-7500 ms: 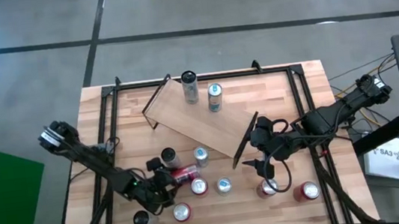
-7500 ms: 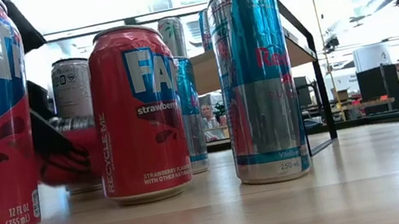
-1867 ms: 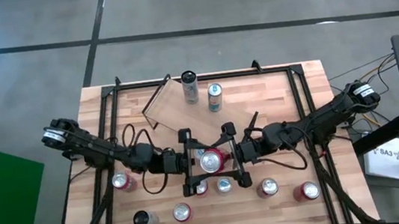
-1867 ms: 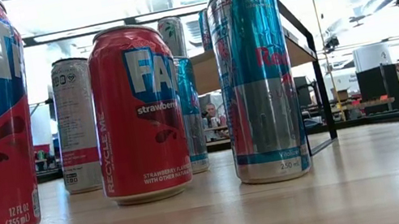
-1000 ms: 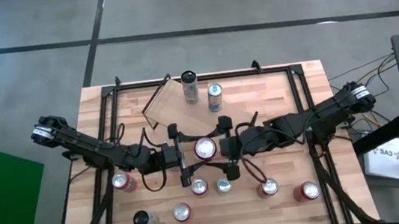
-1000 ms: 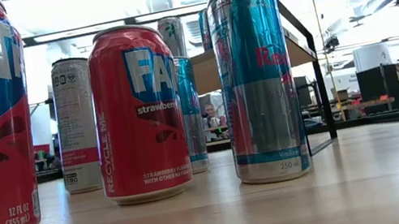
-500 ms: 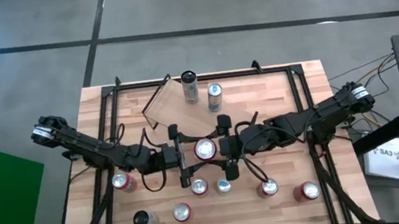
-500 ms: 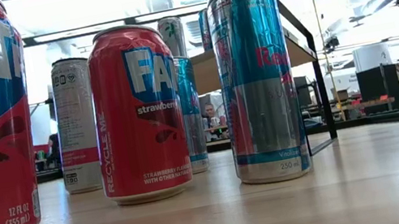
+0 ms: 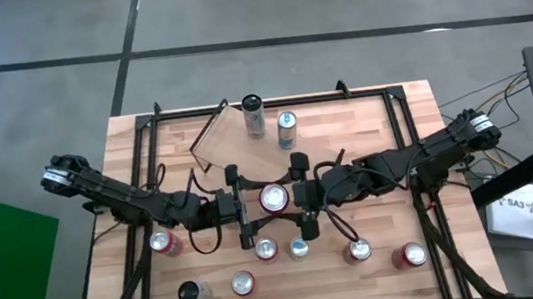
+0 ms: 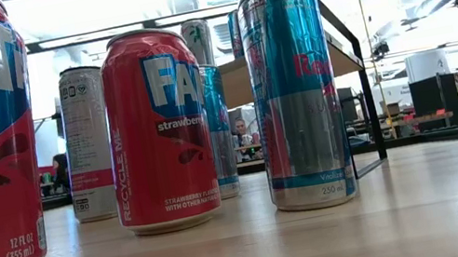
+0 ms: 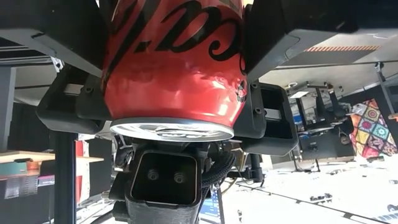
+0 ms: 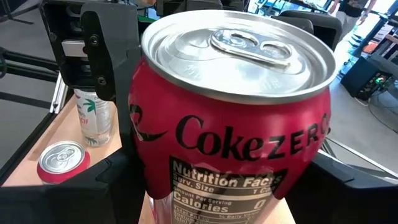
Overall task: Place canned beverage on shelf
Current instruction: Put the red/black soda can on the shelf
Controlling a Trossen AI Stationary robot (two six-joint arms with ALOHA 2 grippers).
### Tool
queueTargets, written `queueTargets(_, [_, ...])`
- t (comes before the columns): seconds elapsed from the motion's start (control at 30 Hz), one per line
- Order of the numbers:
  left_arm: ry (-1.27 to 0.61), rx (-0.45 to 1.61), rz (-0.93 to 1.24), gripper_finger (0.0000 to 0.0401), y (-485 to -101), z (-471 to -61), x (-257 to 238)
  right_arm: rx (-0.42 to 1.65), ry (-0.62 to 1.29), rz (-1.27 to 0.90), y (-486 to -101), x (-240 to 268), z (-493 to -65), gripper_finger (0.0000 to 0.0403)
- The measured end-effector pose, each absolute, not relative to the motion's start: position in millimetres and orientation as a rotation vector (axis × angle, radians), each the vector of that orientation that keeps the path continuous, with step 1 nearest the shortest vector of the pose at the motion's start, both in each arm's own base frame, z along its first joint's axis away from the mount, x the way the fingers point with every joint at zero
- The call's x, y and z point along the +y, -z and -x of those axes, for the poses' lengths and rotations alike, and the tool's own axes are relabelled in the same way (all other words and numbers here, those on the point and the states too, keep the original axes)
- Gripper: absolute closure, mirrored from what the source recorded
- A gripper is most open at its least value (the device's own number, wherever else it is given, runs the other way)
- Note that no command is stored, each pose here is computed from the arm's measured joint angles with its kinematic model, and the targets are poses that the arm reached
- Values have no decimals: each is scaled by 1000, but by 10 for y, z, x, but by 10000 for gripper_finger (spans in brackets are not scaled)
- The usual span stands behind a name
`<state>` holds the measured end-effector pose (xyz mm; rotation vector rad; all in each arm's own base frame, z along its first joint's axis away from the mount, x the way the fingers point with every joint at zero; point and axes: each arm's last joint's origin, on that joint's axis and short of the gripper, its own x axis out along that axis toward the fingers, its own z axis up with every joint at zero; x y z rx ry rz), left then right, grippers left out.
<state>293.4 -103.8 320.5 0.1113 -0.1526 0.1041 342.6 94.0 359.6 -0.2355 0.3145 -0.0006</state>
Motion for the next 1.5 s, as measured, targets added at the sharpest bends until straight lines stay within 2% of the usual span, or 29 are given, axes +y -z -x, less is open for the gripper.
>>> queueTargets(0.57, [-118, -145, -105, 109, -3203, -2935, -1037, 324, 4, 244, -3573, 908, -3436, 124])
queueTargets(0.63, [-115, -146, -96, 94, -3203, -2936, -1036, 326, 3, 248, -3572, 908, -3435, 124])
queueTargets(0.8, [-103, -194, -44, 19, -3287, -2919, -1032, 370, 6, 295, -3492, 903, -3446, 124])
queueTargets(0.87, [-103, -183, -63, 10, -3276, -2920, -1034, 379, 8, 289, -3474, 901, -3451, 124])
queueTargets(1.1, [-114, -189, -123, 41, -3396, -2791, -989, 408, 17, 270, -3467, 856, -3425, 124])
queueTargets(1.33, [-106, -162, -135, 45, -3533, -2590, -920, 442, 49, 248, -3440, 726, -3357, 124])
queueTargets(1.5, [-93, -154, -137, 44, -3502, -2481, -913, 473, 79, 229, -3288, 610, -3286, 124])
